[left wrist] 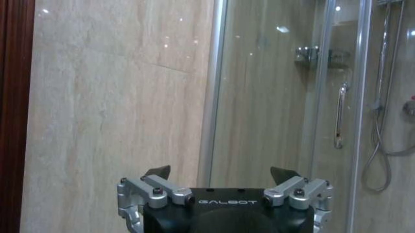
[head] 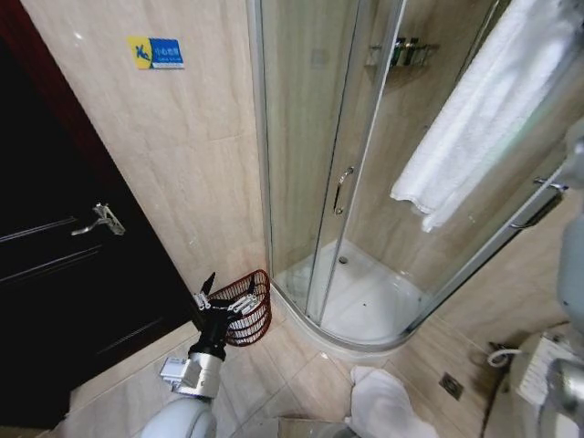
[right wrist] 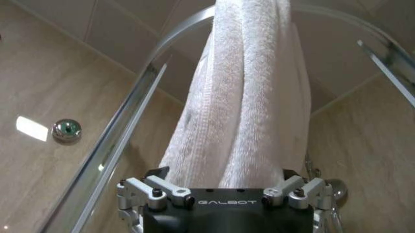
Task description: Discard the used towel into the hamper.
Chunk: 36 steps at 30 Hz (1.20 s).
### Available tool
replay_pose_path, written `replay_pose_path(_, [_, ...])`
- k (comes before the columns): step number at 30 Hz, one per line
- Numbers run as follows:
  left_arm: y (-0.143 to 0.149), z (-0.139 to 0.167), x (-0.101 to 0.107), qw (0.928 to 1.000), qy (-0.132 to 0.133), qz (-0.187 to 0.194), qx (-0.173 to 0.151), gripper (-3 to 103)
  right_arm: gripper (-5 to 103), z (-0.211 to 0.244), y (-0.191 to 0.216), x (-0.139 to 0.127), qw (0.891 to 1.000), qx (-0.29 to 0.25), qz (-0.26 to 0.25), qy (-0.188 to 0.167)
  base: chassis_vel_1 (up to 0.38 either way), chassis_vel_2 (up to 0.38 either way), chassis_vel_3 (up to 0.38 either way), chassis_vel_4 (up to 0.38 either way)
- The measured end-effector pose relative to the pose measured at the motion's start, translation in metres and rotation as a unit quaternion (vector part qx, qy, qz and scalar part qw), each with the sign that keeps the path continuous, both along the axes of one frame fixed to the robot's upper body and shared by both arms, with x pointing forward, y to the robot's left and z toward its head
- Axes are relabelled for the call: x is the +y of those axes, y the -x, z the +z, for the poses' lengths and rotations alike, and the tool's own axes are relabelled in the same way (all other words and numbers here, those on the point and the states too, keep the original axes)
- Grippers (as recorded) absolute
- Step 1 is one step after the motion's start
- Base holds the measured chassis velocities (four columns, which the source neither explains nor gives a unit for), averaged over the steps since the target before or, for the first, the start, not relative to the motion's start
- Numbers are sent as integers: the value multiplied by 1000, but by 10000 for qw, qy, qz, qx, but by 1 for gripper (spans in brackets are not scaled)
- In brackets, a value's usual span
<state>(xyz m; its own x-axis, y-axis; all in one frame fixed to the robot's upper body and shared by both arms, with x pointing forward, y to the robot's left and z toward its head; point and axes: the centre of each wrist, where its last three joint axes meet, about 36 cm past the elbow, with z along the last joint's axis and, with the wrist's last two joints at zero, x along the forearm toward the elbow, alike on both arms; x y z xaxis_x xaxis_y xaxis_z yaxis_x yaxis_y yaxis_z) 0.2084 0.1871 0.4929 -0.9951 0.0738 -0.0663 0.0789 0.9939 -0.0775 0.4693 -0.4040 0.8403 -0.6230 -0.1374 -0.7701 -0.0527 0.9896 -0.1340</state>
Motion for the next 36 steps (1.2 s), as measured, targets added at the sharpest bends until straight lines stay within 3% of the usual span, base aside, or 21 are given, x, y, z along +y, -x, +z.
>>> replay_pose_path(4, [0, 0, 0, 10000, 0, 0, 0, 100, 101, 4, -5, -4, 9998, 29, -209, 28, 0, 0, 0, 0])
replay_pose_path(7, [0, 0, 0, 10000, 0, 0, 0, 100, 90, 4, -1, -11, 9994, 69, -343, 55, 0, 0, 0, 0])
replay_pose_path(12, [0, 0, 0, 10000, 0, -1, 0, 100, 79, 2, 7, -15, 9991, 101, -386, 134, 0, 0, 0, 0])
replay_pose_path(16, [0, 0, 0, 10000, 0, 0, 0, 100, 57, 1, 17, -21, 9990, 106, -378, 205, 0, 0, 0, 0])
replay_pose_path(19, [0, 0, 0, 10000, 0, -1, 0, 100, 51, 0, 19, -23, 9990, 107, -385, 224, 0, 0, 0, 0])
replay_pose_path(25, [0, 0, 0, 10000, 0, 0, 0, 100, 25, -4, 23, -30, 9987, 114, -420, 258, 0, 0, 0, 0])
replay_pose_path(27, [0, 0, 0, 10000, 0, 0, 0, 100, 25, -6, 25, -32, 9987, 122, -423, 257, 0, 0, 0, 0])
replay_pose_path(29, [0, 0, 0, 10000, 0, 0, 0, 100, 16, -10, 28, -35, 9986, 147, -428, 267, 0, 0, 0, 0])
replay_pose_path(32, [0, 0, 0, 10000, 0, 0, 0, 100, 12, -13, 32, -37, 9986, 155, -428, 283, 0, 0, 0, 0])
replay_pose_path(36, [0, 0, 0, 10000, 0, -1, 0, 100, 12, -22, 41, -42, 9983, 143, -436, 346, 0, 0, 0, 0])
